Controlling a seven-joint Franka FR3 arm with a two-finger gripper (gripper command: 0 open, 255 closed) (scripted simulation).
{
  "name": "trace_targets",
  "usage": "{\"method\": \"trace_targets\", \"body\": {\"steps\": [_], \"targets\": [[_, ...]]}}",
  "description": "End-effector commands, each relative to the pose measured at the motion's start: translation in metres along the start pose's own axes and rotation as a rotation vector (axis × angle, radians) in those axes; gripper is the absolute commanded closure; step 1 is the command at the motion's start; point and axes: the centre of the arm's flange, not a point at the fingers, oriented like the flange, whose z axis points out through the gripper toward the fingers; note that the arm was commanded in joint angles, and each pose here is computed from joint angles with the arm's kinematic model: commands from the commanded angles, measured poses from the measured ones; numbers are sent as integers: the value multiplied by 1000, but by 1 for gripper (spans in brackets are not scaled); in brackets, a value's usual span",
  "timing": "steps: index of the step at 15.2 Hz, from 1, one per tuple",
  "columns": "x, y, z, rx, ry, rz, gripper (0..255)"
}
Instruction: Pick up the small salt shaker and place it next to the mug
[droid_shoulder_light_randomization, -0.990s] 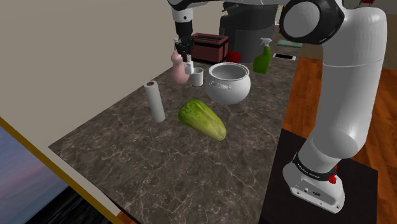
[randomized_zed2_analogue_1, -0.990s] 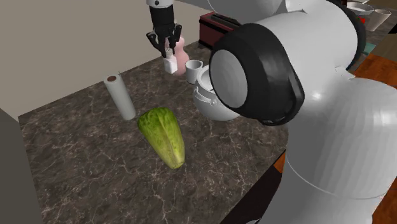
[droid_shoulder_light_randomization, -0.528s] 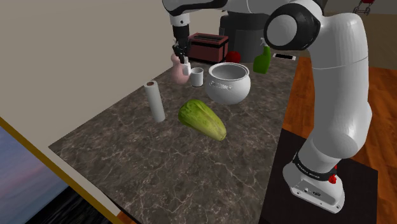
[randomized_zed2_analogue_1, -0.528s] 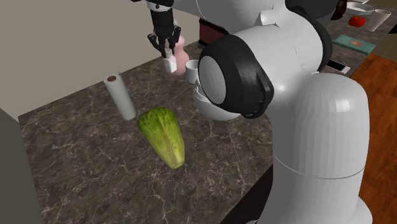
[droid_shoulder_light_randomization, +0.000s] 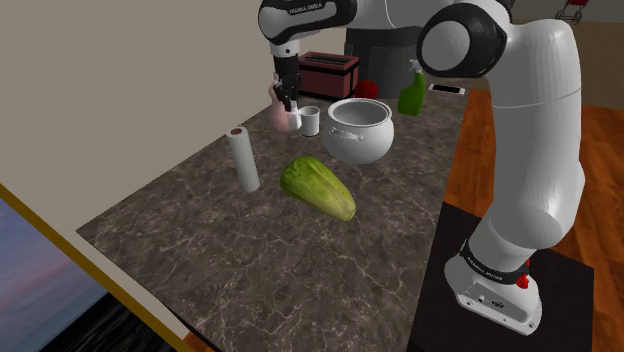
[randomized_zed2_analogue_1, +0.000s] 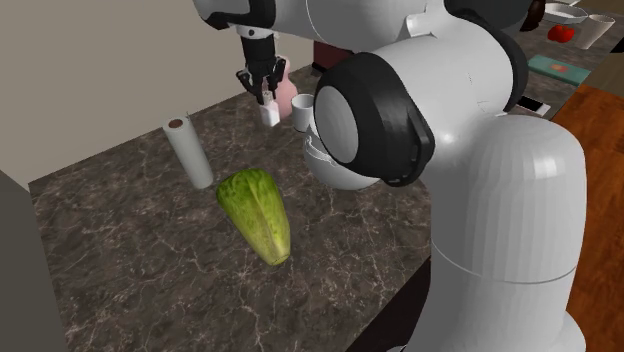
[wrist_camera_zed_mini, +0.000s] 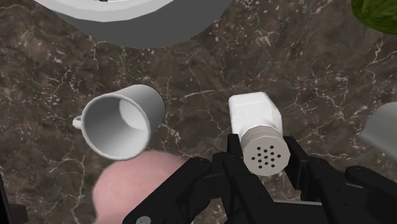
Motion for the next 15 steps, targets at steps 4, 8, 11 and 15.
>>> {"method": "trace_targets", "body": {"steps": [4, 8, 11, 15], "targets": [[0, -1, 27, 0, 0, 0, 255], [0, -1, 48, 0, 0, 0, 255], [0, -1, 64, 0, 0, 0, 255], [1, 0, 85, 0, 0, 0, 255]]}}
